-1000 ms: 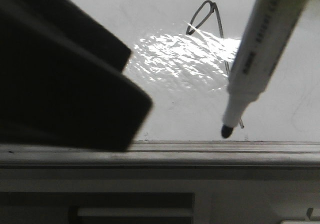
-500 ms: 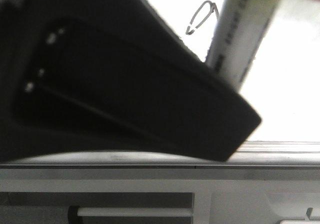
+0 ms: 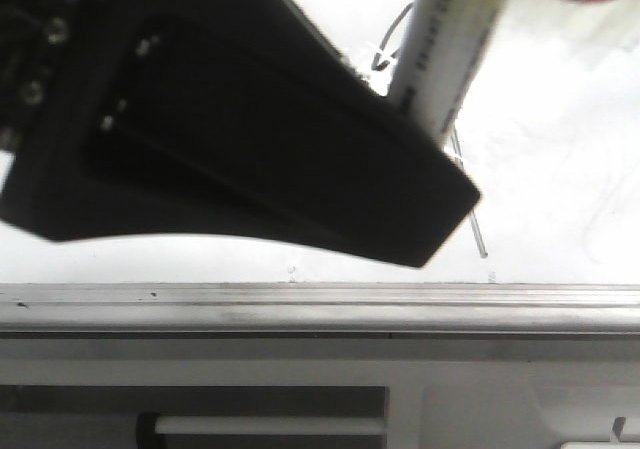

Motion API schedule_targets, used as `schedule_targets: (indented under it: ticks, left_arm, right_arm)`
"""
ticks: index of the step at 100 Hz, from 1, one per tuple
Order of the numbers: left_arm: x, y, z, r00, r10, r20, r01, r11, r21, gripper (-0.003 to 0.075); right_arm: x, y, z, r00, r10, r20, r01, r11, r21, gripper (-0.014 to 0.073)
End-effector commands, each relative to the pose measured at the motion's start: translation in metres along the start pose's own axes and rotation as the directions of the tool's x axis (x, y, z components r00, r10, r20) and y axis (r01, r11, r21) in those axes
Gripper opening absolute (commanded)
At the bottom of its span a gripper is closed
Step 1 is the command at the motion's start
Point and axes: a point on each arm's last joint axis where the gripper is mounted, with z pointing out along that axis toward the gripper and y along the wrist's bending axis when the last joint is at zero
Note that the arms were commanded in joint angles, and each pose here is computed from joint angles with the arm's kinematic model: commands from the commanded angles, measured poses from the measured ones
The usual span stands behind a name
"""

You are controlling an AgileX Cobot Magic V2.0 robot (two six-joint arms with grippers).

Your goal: Write number 9 on whiteboard

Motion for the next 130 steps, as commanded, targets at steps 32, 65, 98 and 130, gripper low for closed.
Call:
schedule_targets:
  ticks: [32,65,98,130]
  left_arm:
    - [-0.019,-0.005,-0.017,0.995,-0.038,0.097,0.037,0.999,0.016,0.0225]
    - [-0.021,-0.001,-0.019,0.993,-0.007,0.115,0.012,0.999,-0.044,0.023]
    - [-0.022,0.0,-0.019,0.993,-0.007,0.12,0.014,0.998,-0.058,-0.0019]
    - [-0.007,-0.006,-0.015,0.997,-0.026,0.066,0.026,1.0,0.0,-0.002]
  right_arm:
    - [-0.016,-0.002,-0.006,0.991,0.062,0.117,-0.063,0.998,0.008,-0.0069]
    - [-0.019,-0.009,-0.001,0.989,-0.013,0.147,0.002,0.997,0.076,-0.0069]
    - [-0.017,-0.008,0.008,0.994,-0.009,0.112,0.002,0.998,0.062,-0.0069]
    - [-0.011,-0.006,0.018,0.999,0.022,0.037,-0.023,1.0,0.021,-0.0064]
